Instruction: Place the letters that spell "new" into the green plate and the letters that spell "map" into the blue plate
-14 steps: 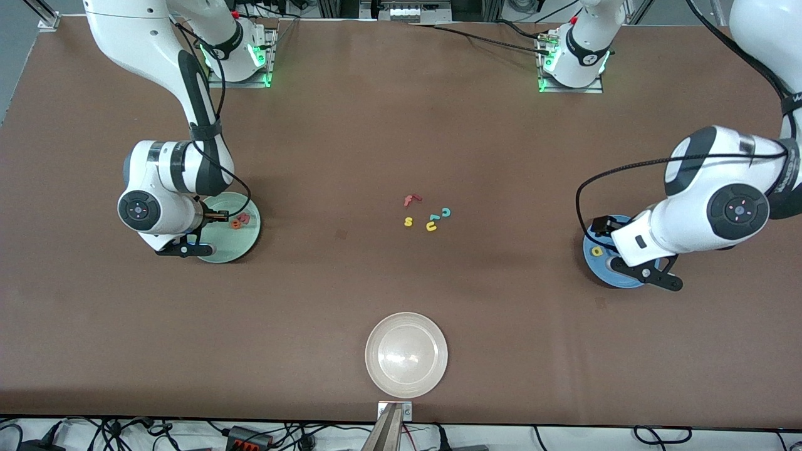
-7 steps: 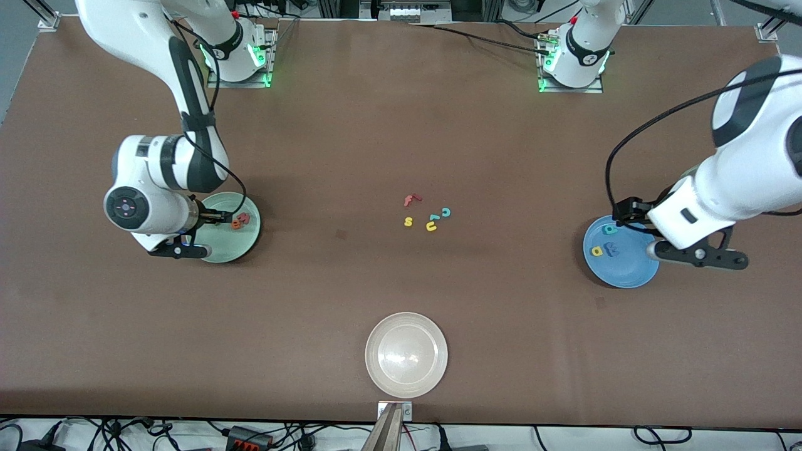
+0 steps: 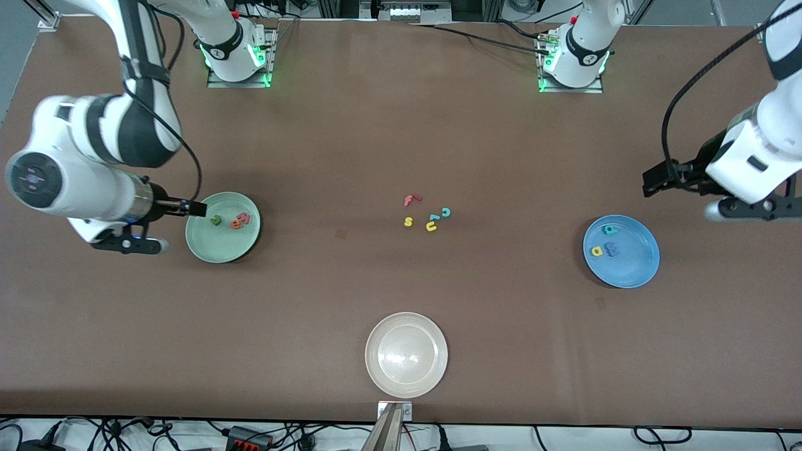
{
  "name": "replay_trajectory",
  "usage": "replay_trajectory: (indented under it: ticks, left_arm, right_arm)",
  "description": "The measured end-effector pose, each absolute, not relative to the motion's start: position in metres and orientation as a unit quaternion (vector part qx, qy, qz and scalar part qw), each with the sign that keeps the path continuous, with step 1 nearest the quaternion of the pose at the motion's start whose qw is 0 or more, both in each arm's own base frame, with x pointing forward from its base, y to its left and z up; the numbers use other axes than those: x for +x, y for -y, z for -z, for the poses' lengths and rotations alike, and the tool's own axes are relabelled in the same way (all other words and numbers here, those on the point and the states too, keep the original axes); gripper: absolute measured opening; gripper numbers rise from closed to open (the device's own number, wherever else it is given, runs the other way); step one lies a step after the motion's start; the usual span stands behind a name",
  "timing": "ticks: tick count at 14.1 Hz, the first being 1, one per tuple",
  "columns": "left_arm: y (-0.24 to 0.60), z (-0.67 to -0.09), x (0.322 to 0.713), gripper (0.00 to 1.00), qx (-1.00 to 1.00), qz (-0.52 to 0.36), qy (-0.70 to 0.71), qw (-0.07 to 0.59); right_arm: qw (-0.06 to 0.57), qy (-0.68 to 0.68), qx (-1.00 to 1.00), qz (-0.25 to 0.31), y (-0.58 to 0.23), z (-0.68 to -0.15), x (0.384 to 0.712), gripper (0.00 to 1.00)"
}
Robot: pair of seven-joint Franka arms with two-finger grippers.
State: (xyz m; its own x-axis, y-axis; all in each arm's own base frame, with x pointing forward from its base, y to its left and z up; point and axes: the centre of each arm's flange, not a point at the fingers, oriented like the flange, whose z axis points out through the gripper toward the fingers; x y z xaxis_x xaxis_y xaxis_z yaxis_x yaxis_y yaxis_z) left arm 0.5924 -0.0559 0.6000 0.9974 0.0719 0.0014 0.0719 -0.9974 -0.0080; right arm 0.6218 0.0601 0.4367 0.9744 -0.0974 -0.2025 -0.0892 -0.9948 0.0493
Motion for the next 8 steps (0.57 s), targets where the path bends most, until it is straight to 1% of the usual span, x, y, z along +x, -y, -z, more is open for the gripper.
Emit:
replay_trajectory:
  ticks: [2, 4, 6, 8]
  left_arm:
    - [0.051, -0.604, 0.573, 1.00, -0.998, 0.036, 0.044, 0.008]
    - [0.050, -0.599, 0.561, 1.00, -0.998, 0.052, 0.046, 0.005]
    - [0.052, -0.593, 0.556, 1.00, -0.998, 0.047, 0.044, -0.005]
    - [0.053, -0.588, 0.555, 1.00, -0.999, 0.037, 0.029, -0.007]
  right_arm:
    - [0.014, 0.054, 0.996, 0.076, -0.050, -0.480, 0.630, 1.00]
    - [-0.005, 0.067, 0.996, 0.050, -0.024, -0.511, 0.633, 1.00]
    - [-0.019, 0.074, 0.997, 0.029, 0.006, -0.538, 0.627, 1.00]
    - [-0.003, 0.074, 0.997, 0.008, 0.025, -0.566, 0.617, 1.00]
